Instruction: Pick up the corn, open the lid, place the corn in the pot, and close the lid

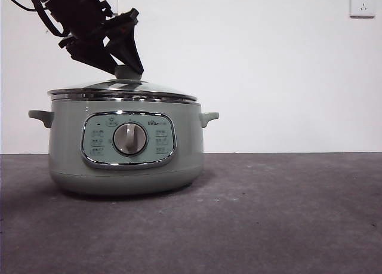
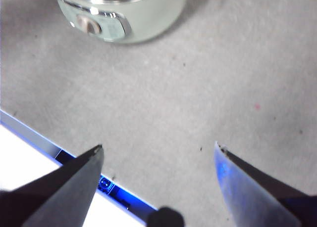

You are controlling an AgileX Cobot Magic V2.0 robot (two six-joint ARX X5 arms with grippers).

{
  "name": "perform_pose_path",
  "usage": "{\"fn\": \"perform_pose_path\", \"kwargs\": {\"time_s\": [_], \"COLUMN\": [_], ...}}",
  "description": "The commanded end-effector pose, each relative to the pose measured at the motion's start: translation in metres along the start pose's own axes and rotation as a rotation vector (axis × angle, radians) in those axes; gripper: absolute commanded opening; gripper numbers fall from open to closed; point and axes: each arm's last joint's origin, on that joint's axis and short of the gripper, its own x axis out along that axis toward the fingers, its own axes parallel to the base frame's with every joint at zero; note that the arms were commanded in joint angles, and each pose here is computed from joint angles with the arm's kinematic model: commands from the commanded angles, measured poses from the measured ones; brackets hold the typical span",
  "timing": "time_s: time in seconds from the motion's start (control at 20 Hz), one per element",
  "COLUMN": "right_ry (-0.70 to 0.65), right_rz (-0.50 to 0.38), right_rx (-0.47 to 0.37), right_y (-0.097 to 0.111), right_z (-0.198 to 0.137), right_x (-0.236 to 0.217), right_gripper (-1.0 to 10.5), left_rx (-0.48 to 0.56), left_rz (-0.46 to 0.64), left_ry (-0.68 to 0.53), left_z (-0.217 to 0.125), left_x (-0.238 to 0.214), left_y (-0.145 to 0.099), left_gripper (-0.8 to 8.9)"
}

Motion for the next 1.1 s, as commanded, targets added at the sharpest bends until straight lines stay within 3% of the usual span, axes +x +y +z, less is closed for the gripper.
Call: {"fn": "perform_pose_path", "kwargs": {"time_s": [0.05,0.85,0.9,1.05,1.1], "right_ry": [0.033,0.017,0.017,0.017,0.017], "right_rz": [-0.017,-0.077,-0.08,-0.08,-0.08], "right_rx": [0.019,0.011,0.011,0.011,0.011], "right_y": [-0.001,-0.003,-0.004,-0.004,-0.004], "right_z": [-0.008,-0.009,-0.009,-0.009,-0.009], "right_x": [0.001,0.0,0.0,0.0,0.0], "right_gripper": [3.8,3.8,3.8,3.8,3.8], "left_rx": [0.023,0.002,0.002,0.001,-0.001], "left_rz": [-0.004,-0.038,-0.038,-0.036,-0.033], "left_ry": [-0.053,0.075,0.075,0.072,0.072], "left_z": [0.008,-0.005,-0.005,-0.005,-0.004], "left_x": [0.002,0.012,0.012,0.012,0.011], "left_y": [0.001,-0.007,-0.007,-0.007,-0.005], "left_gripper": [-0.08,0.06,0.37,3.35,3.77]}}
